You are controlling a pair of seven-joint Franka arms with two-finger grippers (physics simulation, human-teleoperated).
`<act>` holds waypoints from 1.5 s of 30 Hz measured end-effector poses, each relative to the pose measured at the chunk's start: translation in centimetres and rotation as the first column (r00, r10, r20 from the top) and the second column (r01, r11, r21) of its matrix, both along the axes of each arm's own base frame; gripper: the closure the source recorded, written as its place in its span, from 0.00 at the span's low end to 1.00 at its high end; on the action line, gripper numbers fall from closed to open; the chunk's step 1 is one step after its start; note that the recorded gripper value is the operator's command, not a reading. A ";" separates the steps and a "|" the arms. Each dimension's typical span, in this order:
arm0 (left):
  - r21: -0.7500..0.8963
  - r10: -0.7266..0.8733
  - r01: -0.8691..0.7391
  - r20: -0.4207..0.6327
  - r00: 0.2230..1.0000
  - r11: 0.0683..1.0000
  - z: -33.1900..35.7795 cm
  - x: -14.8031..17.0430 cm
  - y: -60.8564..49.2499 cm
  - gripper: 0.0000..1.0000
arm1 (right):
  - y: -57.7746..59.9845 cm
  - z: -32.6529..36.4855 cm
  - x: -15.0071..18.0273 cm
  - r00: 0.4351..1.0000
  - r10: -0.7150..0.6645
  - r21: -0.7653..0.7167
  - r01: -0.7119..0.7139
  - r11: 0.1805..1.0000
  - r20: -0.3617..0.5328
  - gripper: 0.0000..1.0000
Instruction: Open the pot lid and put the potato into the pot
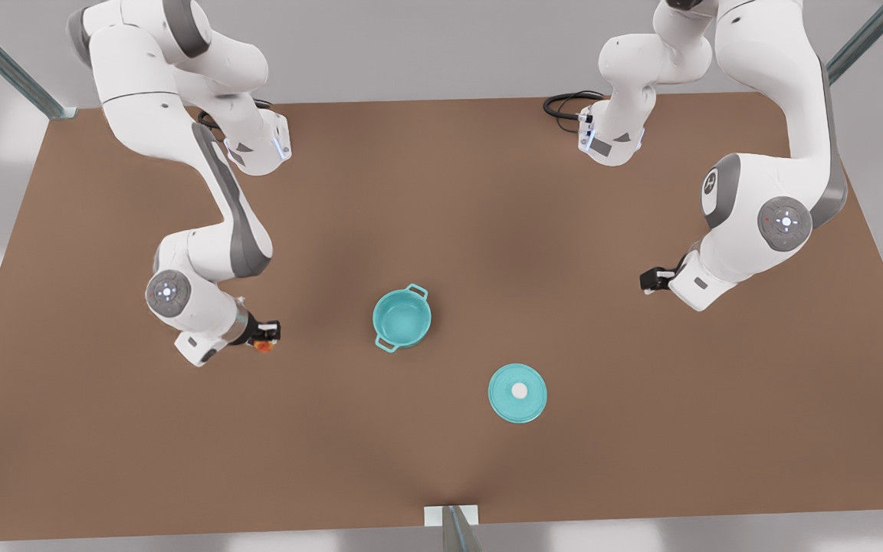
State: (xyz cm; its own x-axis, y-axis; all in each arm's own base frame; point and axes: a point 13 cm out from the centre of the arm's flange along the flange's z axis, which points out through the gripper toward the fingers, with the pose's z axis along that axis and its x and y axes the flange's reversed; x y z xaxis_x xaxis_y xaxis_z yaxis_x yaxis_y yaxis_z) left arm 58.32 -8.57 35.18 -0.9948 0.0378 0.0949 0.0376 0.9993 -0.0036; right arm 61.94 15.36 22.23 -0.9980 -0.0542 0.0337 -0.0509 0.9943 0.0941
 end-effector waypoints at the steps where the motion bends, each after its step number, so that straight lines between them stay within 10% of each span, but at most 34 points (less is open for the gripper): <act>1: 0.000 -0.003 0.003 0.000 1.000 1.000 0.0 0.0 0.0 0.00 | 2.0 0.5 -0.3 1.000 0.001 0.007 -0.001 1.000 -0.002 0.44; 16: -0.003 -0.032 0.032 -0.004 0.999 0.999 0.0 -0.1 0.0 0.00 | 26.7 -1.3 -5.9 0.991 -0.087 0.041 0.092 0.995 -0.100 0.44; 33: -0.004 -0.045 0.045 -0.001 0.999 0.999 0.1 0.0 0.0 0.00 | 28.3 -8.2 -5.2 0.929 -0.339 -0.050 0.336 0.941 -0.145 0.44; 34: -0.004 -0.046 0.046 -0.001 0.999 0.999 0.2 0.0 0.0 0.00 | 28.2 -8.3 -5.2 0.926 -0.348 -0.053 0.344 0.938 -0.146 0.43; 35: -0.004 -0.046 0.046 -0.001 0.999 0.999 0.2 0.0 0.0 0.00 | 28.2 -8.3 -5.2 0.923 -0.355 -0.055 0.351 0.935 -0.146 0.00; 42: -0.004 -0.049 0.049 0.000 0.999 0.999 0.2 0.1 0.0 0.00 | 27.6 -6.8 -4.3 0.907 -0.403 -0.054 0.399 0.915 -0.126 0.00; 45: -0.006 -0.049 0.049 0.010 0.999 0.999 0.6 0.5 0.0 0.00 | 15.3 2.7 3.9 0.849 -0.527 -0.034 0.527 0.849 -0.025 0.00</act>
State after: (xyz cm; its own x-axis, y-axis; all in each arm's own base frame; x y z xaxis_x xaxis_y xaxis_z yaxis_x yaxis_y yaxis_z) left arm 58.83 -8.62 35.78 -0.9926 0.0872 0.0844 0.0867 0.9962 -0.0095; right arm 65.81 30.63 24.96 -0.8747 0.4808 0.0604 0.4840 0.8729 0.0614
